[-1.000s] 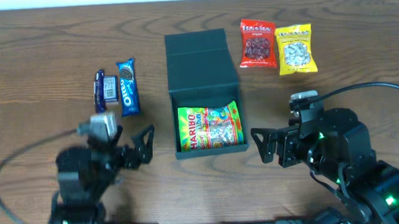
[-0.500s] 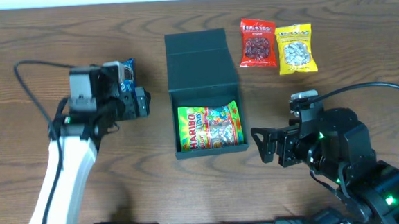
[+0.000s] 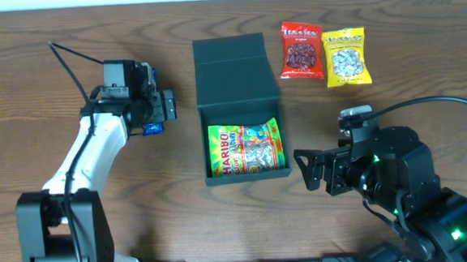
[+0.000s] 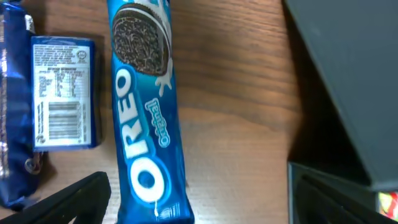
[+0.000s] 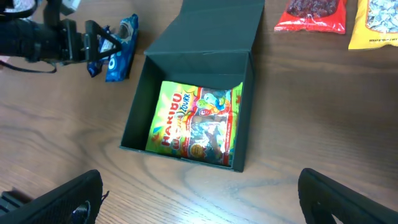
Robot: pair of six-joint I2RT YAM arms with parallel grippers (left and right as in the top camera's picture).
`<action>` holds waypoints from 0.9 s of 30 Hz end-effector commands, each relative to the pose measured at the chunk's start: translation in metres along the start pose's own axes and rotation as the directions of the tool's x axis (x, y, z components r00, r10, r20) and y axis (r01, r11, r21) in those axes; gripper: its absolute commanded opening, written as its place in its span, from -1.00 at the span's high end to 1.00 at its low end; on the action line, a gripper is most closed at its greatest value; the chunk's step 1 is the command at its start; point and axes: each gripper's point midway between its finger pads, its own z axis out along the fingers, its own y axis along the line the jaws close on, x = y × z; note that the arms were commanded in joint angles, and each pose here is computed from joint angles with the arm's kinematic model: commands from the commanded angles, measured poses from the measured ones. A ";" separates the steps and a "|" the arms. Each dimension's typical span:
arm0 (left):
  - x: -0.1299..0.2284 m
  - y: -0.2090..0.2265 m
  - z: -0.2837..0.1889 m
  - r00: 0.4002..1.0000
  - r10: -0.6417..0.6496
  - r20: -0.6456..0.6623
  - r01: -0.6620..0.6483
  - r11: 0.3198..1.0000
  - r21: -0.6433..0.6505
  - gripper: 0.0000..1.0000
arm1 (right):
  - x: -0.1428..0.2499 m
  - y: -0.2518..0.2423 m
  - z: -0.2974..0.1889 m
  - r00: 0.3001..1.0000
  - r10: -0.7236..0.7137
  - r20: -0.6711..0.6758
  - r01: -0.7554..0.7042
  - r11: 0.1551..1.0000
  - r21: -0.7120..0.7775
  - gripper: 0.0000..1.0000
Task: Pack container
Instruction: 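Reach the left gripper to the blue Oreo pack and grasp it, then lift the Oreo pack and carry it right into the box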
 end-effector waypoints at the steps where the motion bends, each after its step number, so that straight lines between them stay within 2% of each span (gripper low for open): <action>1: -0.006 0.004 0.007 1.000 0.010 0.007 -0.010 1.000 -0.016 -0.90 | -0.003 -0.001 -0.002 1.000 -0.010 0.013 0.010 1.000 0.005 -0.98; 9: 0.001 0.010 0.029 1.000 0.005 -0.027 -0.005 1.000 -0.023 -0.90 | -0.003 -0.001 -0.002 1.000 -0.010 0.013 0.010 1.000 0.005 -0.98; 15: 0.015 0.023 0.049 0.997 -0.006 -0.077 -0.001 0.997 -0.079 -0.90 | -0.003 -0.001 -0.002 1.000 -0.010 0.013 0.010 1.000 0.005 -0.99; 17: 0.018 0.025 0.054 0.996 -0.008 -0.088 0.001 0.997 -0.081 -0.99 | -0.003 -0.001 -0.002 1.000 -0.010 0.013 0.010 1.000 0.005 -0.99; 18: 0.019 0.025 0.056 0.996 -0.009 -0.092 0.001 0.997 -0.081 -0.88 | -0.003 -0.001 -0.002 1.000 -0.010 0.013 0.010 1.000 0.005 -0.98; 22: 0.020 0.026 0.058 0.995 -0.013 -0.095 0.005 0.997 -0.083 -0.72 | -0.003 -0.001 -0.002 1.000 -0.010 0.013 0.010 1.000 0.005 -0.98; 27: 0.019 0.033 0.058 0.996 -0.028 -0.089 0.017 0.992 -0.124 -0.26 | -0.003 -0.001 -0.002 1.000 -0.010 0.013 0.010 1.000 0.005 -0.99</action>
